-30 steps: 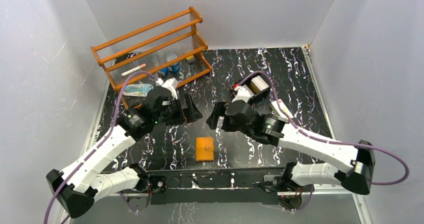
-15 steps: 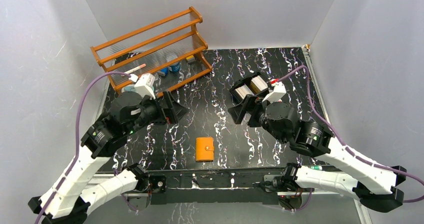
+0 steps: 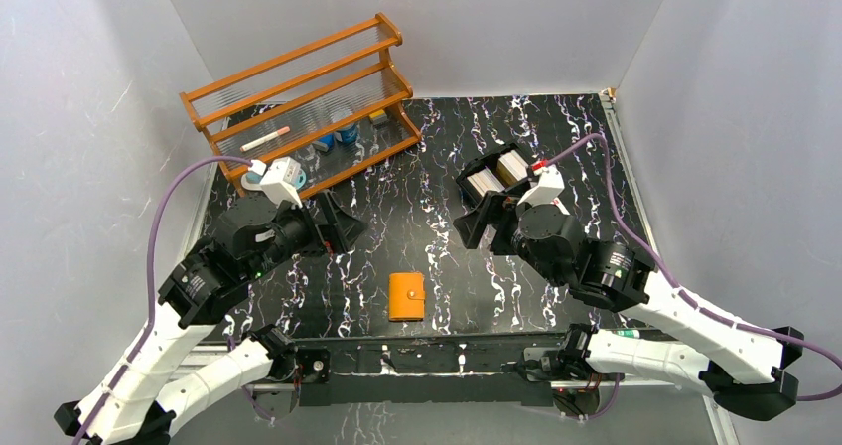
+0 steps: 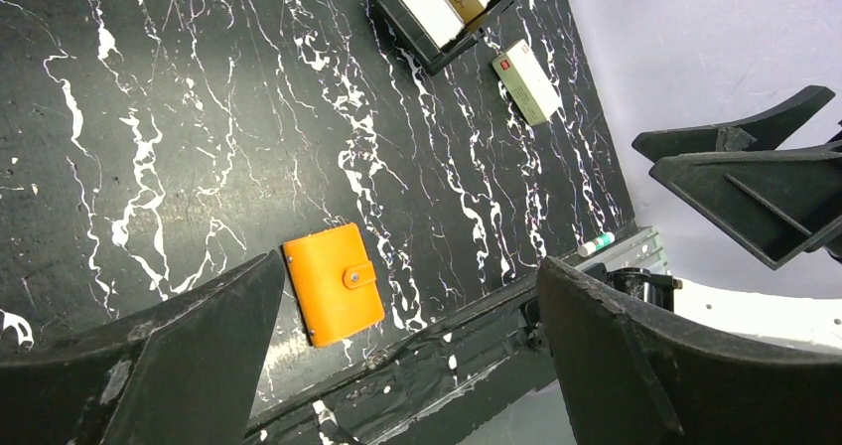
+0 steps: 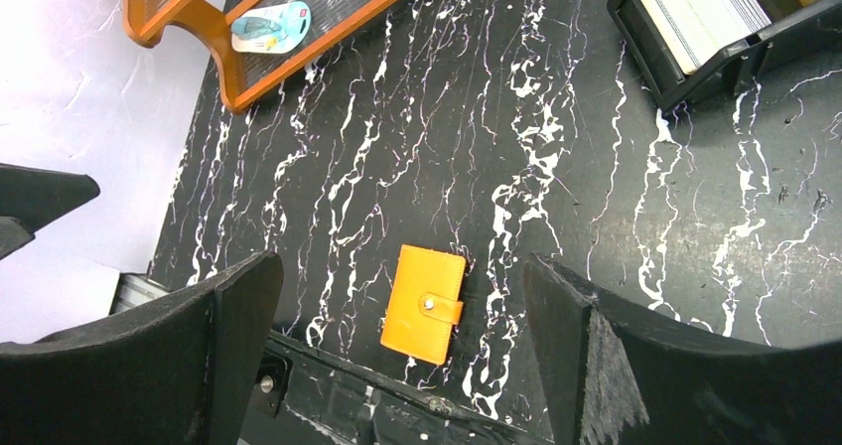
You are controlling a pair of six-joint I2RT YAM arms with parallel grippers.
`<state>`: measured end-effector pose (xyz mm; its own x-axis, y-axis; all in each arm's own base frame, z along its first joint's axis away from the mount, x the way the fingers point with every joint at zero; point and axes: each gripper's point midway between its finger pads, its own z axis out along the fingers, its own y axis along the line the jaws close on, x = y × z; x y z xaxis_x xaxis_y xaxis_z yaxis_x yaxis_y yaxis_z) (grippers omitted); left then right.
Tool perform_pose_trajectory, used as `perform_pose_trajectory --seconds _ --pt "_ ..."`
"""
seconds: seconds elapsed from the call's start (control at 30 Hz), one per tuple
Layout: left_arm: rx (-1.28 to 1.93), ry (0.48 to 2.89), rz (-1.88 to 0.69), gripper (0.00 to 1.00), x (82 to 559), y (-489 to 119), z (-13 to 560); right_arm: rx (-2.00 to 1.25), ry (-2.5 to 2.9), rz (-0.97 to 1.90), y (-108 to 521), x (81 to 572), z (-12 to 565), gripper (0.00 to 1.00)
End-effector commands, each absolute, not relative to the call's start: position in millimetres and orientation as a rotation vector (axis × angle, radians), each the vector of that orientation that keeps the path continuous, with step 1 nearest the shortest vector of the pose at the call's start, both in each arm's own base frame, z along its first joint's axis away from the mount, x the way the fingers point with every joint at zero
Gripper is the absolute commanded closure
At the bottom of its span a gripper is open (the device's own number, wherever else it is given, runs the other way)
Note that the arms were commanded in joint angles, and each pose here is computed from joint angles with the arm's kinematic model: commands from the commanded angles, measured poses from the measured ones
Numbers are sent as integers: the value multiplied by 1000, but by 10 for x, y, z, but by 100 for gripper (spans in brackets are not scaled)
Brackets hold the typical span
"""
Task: Put the credit cards into the card holder
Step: Reset both arms
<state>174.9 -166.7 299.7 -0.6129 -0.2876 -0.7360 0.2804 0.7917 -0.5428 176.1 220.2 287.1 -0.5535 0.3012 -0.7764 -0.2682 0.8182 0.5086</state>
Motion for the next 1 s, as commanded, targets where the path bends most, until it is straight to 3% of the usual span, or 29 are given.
perform_pose_trajectory --seconds 0.0,0.97 --pt "-12 2040 -791 2 1771 -1626 3091 81 1980 737 2154 1825 3007 2" --pt "-32 1998 -740 1 1800 -1506 3121 114 1952 724 2163 1895 2889 2"
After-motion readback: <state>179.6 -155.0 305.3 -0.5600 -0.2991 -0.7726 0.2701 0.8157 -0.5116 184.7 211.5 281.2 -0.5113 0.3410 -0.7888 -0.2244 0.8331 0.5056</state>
